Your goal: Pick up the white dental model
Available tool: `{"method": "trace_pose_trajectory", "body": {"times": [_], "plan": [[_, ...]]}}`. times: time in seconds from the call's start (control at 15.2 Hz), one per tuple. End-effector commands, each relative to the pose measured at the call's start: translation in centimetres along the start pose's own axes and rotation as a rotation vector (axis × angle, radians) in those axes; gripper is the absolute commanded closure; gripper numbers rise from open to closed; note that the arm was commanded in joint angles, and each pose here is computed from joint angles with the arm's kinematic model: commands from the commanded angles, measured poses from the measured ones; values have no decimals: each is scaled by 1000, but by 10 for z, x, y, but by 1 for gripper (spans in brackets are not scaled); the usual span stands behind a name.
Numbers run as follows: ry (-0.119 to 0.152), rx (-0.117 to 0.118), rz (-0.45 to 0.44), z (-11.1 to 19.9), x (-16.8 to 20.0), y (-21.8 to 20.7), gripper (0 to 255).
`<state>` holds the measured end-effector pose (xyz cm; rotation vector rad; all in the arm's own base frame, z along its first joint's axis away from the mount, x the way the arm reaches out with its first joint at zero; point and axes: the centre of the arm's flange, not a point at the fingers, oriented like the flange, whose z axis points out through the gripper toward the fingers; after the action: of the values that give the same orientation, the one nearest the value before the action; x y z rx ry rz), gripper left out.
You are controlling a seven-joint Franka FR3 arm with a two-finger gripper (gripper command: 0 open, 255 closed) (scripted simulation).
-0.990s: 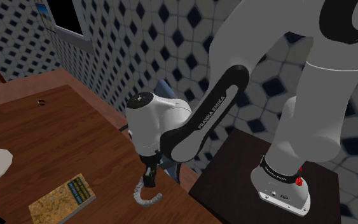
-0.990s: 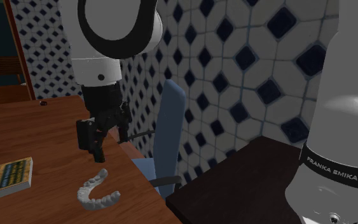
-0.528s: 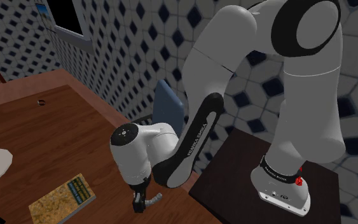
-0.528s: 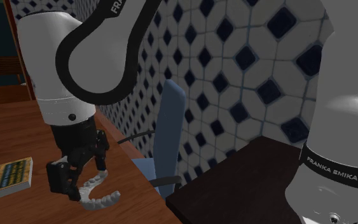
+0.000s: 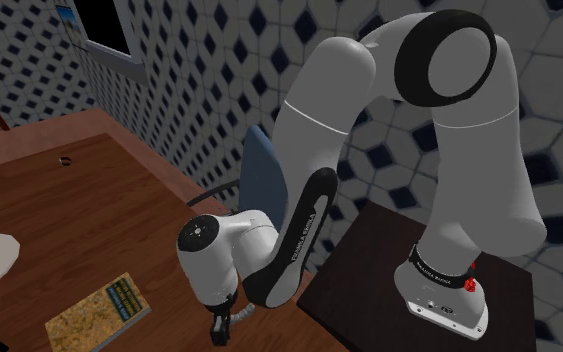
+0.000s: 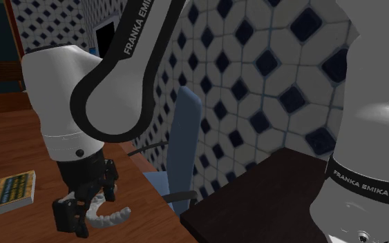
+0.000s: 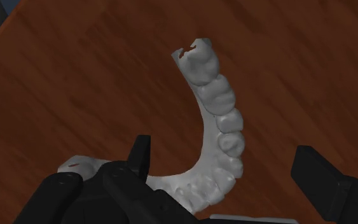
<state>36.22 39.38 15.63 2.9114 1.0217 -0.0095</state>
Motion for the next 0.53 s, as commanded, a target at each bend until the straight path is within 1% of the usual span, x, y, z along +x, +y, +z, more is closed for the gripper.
{"method": "trace_pose_trajectory", "body": {"times": [0.0, 0.07, 0.46], "plan": [[0, 0, 0, 4, 0, 0, 0], [0, 0, 0, 4, 0, -1, 255], [0, 0, 0, 4, 0, -1, 255]]}}
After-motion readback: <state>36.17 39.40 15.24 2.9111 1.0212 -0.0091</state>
